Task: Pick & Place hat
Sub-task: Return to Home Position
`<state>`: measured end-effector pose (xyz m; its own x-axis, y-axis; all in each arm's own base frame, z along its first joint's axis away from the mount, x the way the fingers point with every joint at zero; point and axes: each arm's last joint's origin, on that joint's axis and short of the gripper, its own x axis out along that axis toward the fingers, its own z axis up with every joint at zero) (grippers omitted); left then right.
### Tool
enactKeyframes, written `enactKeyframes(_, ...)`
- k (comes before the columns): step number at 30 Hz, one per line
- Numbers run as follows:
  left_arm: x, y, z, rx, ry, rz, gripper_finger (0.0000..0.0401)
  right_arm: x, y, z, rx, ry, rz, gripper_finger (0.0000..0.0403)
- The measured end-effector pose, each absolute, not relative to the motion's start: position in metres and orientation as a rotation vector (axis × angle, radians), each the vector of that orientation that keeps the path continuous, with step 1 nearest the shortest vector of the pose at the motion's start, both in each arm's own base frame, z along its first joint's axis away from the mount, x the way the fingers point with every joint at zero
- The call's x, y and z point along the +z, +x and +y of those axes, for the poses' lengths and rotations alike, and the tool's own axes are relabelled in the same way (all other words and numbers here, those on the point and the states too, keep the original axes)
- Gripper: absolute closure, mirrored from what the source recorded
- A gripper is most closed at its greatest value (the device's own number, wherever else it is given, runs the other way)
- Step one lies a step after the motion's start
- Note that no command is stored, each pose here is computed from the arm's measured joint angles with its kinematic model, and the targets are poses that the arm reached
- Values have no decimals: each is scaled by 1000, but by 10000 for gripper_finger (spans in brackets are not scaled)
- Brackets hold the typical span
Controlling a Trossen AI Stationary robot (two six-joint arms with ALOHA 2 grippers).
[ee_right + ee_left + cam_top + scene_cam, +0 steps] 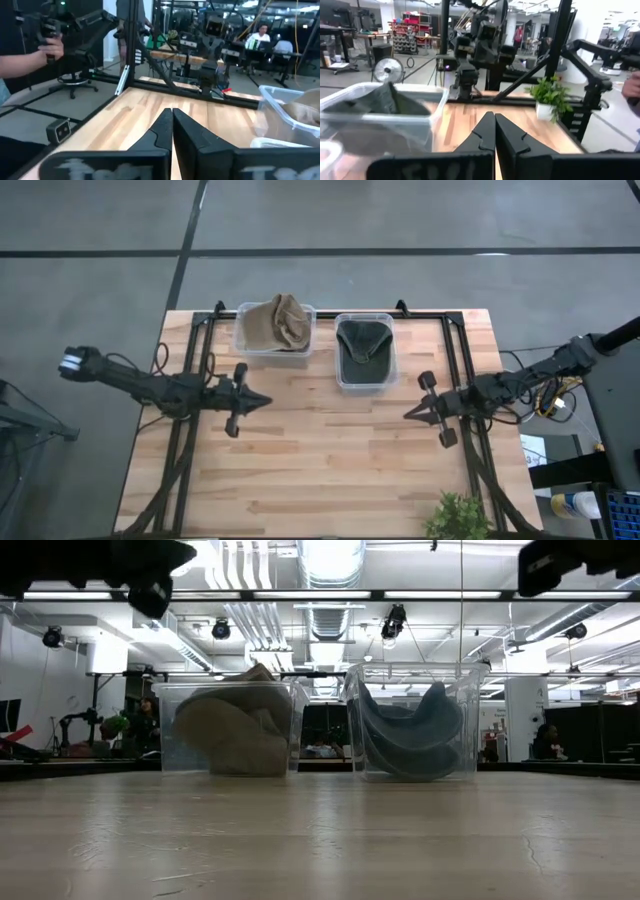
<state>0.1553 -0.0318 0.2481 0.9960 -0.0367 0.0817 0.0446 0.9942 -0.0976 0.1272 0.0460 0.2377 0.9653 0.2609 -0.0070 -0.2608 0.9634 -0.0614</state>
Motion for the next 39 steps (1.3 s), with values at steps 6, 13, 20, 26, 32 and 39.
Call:
enactKeyframes(6, 231, 139, -27, -28, -109, -104, 398, 222, 110, 38, 248, -79, -51, 394)
enactKeyframes(13, 224, 124, -22, 6, -84, -157, 398, 207, 96, 31, 232, -77, -115, 394)
enactKeyframes(20, 205, 115, -19, 3, -81, -112, 398, 194, 88, 28, 235, -103, -35, 394)
enactKeyframes(26, 194, 109, -17, 26, -44, -107, 398, 197, 82, 26, 237, -126, 10, 394)
enactKeyframes(32, 187, 103, -15, -26, -69, -130, 398, 192, 83, 26, 238, -144, 26, 394)
enactKeyframes(39, 181, 102, -15, -26, -42, -93, 398, 176, 87, 27, 238, -157, 76, 394)
